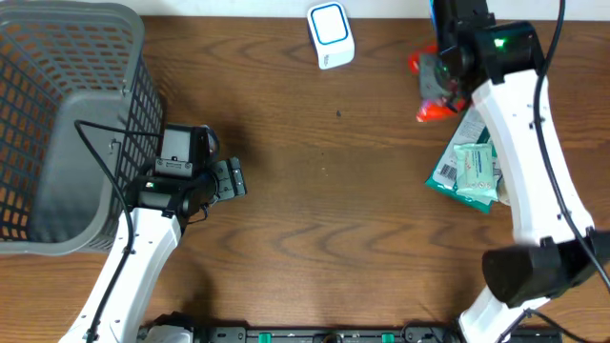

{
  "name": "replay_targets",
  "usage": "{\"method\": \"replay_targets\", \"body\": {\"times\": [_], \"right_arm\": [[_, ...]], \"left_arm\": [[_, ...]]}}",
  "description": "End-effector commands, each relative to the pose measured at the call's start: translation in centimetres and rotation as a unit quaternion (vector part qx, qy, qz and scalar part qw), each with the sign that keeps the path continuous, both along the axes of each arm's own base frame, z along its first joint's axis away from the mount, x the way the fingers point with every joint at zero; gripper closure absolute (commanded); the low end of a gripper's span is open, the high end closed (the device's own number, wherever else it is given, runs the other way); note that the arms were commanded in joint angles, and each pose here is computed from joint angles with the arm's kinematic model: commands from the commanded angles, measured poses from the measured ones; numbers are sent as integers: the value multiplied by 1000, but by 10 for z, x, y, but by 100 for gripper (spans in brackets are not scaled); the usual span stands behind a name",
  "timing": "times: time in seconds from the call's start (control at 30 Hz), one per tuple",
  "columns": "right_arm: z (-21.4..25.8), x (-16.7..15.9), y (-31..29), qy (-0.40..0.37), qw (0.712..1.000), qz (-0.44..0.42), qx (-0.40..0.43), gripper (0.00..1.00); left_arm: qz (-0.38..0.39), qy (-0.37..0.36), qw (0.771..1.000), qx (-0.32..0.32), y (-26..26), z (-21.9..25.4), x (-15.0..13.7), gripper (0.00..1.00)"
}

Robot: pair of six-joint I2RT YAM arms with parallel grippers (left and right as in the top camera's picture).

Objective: Scan the item barcode
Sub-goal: 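Carry the snack pack right and lower it onto the wipes pack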

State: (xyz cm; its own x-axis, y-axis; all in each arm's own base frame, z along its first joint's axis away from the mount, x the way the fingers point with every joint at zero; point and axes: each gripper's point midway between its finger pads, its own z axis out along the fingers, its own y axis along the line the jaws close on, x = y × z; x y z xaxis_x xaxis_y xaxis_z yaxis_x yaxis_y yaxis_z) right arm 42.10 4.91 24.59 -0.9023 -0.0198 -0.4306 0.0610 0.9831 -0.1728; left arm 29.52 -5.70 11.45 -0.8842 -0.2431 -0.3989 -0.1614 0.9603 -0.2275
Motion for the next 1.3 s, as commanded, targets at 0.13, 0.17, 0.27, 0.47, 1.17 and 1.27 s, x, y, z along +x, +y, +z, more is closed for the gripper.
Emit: {"method": "replay_targets", "body": {"times": [0.13, 0.17, 0.27, 0.47, 1.17, 1.27], "right_arm": [[-99, -22, -62, 114, 991, -69, -19, 99], [-111, -25, -67, 121, 990, -75, -20, 99], [-139, -29, -80, 130, 988, -79, -28, 99], [-172, -35, -108, 125, 985, -109, -43, 98], [-114, -40, -71, 86, 991, -65, 79, 37], [-118, -42, -55, 94, 987, -46, 121, 37]], "left_arm": [[3, 3, 1000, 8, 4, -2, -1, 15], [3, 3, 1000, 8, 4, -2, -1, 15], [3, 3, 1000, 8, 4, -2, -1, 15], [3, 3, 1000, 8, 4, -2, -1, 15], [3, 3, 1000, 8, 4, -2, -1, 15], [3, 3, 1000, 8, 4, -2, -1, 15]]}}
